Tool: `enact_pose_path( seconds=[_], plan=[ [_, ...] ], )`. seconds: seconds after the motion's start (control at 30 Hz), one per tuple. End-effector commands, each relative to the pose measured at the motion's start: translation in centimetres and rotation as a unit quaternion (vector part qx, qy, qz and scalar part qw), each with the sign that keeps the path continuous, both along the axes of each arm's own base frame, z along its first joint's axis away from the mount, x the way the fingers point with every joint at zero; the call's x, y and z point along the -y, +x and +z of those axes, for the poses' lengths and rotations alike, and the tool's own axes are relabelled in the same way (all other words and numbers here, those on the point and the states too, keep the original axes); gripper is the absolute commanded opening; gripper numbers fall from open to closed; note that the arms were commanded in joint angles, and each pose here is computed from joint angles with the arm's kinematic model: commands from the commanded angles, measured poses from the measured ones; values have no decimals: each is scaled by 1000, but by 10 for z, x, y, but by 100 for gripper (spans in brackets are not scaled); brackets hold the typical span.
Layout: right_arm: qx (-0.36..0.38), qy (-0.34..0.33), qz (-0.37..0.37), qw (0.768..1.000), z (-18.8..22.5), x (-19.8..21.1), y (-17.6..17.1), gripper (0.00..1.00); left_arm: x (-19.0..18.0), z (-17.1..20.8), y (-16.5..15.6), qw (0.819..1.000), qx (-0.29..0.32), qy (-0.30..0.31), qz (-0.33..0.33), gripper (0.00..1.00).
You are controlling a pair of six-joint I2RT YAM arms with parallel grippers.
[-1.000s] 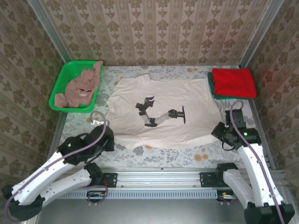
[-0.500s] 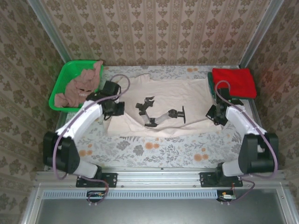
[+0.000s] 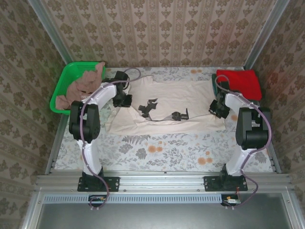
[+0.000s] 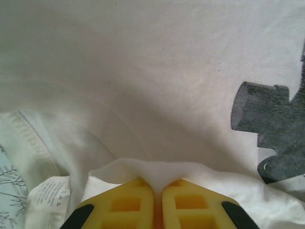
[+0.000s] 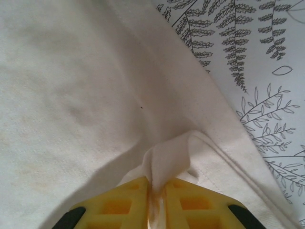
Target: Fold and stack the t-shirts
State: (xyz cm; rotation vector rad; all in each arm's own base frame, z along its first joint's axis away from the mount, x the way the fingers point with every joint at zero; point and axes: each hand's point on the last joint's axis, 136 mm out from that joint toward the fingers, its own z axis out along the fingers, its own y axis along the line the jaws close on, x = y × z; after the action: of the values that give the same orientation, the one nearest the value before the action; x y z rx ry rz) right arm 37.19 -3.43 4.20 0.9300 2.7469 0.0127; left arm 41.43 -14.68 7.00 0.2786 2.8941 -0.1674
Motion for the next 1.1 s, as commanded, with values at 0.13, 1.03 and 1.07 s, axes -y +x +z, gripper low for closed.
enact_pose_path(
  seconds=[0.13, 1.03, 1.07],
  plan=[
    [-4, -90, -1, 996, 40, 35, -7, 26, -16, 11, 19, 1000, 1, 0, 10, 14],
    [1, -36, 73, 997, 5, -31, 9, 28, -1, 15, -78, 994, 44, -95, 25, 54],
    [3, -44, 72, 996, 7, -29, 13, 29, -5, 10, -81, 994, 39, -93, 33, 54]
  ],
)
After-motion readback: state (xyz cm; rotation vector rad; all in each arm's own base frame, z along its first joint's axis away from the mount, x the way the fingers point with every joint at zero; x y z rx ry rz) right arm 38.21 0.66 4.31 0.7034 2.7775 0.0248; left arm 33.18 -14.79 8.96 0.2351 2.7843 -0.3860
